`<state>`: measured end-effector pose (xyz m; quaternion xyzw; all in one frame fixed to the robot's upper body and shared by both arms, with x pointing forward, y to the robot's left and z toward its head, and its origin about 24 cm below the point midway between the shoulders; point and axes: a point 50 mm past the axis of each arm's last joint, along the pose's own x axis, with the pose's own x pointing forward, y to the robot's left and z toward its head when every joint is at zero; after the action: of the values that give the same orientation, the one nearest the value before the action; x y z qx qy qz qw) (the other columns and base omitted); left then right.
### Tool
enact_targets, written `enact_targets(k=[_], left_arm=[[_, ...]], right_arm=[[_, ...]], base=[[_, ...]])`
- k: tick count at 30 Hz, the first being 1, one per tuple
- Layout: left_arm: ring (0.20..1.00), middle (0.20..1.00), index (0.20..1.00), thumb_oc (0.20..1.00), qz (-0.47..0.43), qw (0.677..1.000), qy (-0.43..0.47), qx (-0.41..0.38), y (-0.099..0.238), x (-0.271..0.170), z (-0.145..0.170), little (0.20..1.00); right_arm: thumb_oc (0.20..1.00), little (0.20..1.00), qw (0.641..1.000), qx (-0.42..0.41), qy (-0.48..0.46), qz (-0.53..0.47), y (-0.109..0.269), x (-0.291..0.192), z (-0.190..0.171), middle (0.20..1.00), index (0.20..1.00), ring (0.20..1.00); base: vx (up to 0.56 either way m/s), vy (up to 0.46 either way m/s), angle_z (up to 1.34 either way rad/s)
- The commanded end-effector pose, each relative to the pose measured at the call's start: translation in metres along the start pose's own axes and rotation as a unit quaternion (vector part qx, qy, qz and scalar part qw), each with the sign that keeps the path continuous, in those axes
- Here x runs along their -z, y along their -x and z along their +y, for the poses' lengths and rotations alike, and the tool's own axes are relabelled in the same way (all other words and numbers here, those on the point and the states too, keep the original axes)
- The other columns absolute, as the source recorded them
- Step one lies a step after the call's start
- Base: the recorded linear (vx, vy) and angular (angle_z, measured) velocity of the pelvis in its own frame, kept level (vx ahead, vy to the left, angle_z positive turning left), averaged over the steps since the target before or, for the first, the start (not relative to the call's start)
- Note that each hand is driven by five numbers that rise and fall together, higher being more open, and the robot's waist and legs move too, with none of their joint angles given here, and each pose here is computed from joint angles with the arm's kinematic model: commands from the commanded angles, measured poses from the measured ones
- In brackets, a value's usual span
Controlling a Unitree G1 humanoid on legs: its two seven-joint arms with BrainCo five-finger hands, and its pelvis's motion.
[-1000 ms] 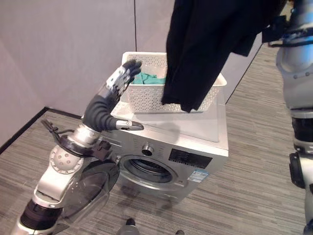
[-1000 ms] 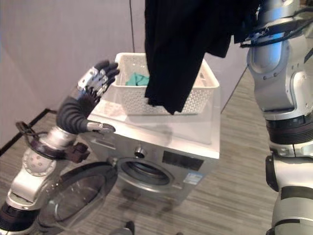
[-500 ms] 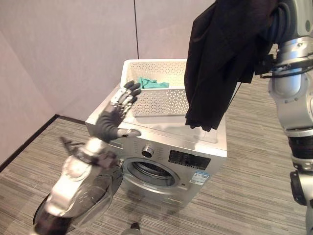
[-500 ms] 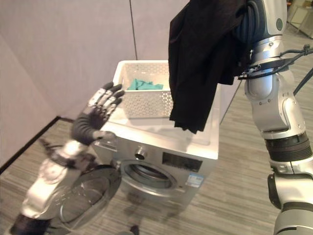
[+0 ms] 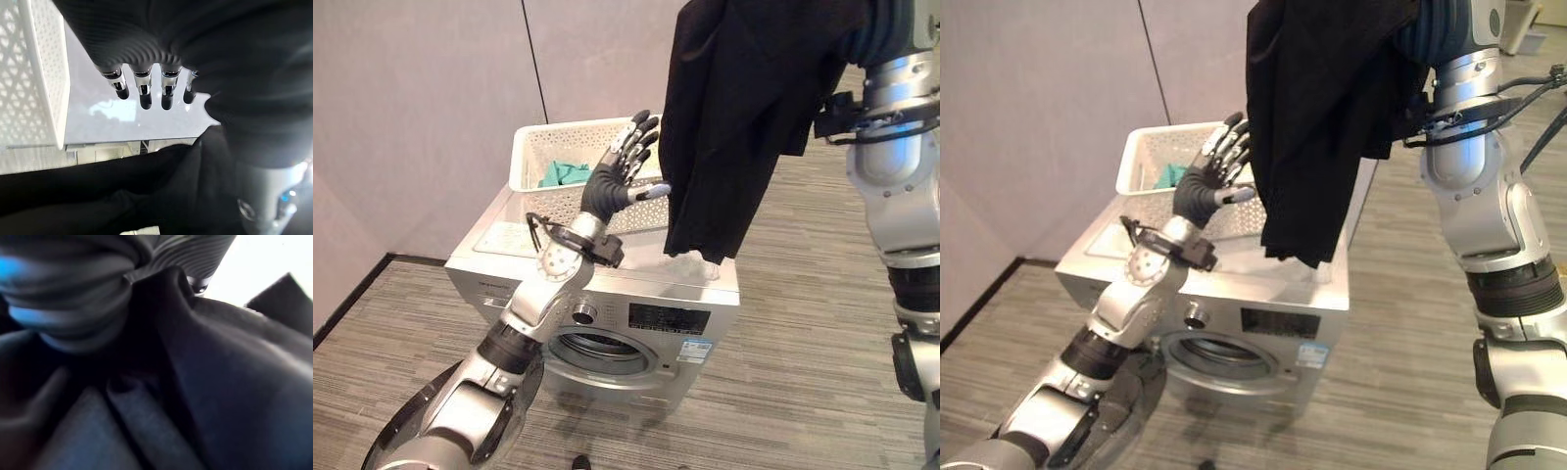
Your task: Grab the laundry basket,head to the washer,open it,put in the laundry and shut it.
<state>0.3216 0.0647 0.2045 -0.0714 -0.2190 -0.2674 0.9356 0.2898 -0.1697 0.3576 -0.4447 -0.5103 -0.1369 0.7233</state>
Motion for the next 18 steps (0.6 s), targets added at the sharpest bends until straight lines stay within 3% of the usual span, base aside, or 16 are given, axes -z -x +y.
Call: enact_targets(k=[1, 9, 18], left_arm=[[1.000, 1.000, 1.000, 1.000, -0.036, 0.999, 0.016, 0.017, -0.020, -0.016, -0.012, 1.000], [1.000, 1.000, 1.000, 1.000, -0.016, 0.998, 0.040, 0.053, -0.039, -0.013, -0.034, 1.000], [1.000, 1.000, 1.000, 1.000, 0.003, 0.995, 0.060, 0.078, -0.038, -0.006, -0.047, 1.000]], right_arm=[[0.200, 0.200, 0.996, 0.062, -0.015, -0.057, -0.023, -0.022, -0.026, 0.200, 0.200, 0.200], [0.200, 0.200, 0.997, 0.038, -0.038, -0.056, -0.015, -0.022, -0.016, 0.200, 0.200, 0.200], [0.200, 0.200, 0.995, -0.020, -0.090, -0.027, 0.007, -0.015, 0.006, 0.200, 0.200, 0.200]], base=[[-0.02, -0.006, 0.03], [0.01, 0.004, 0.09], [0.01, 0.004, 0.02]])
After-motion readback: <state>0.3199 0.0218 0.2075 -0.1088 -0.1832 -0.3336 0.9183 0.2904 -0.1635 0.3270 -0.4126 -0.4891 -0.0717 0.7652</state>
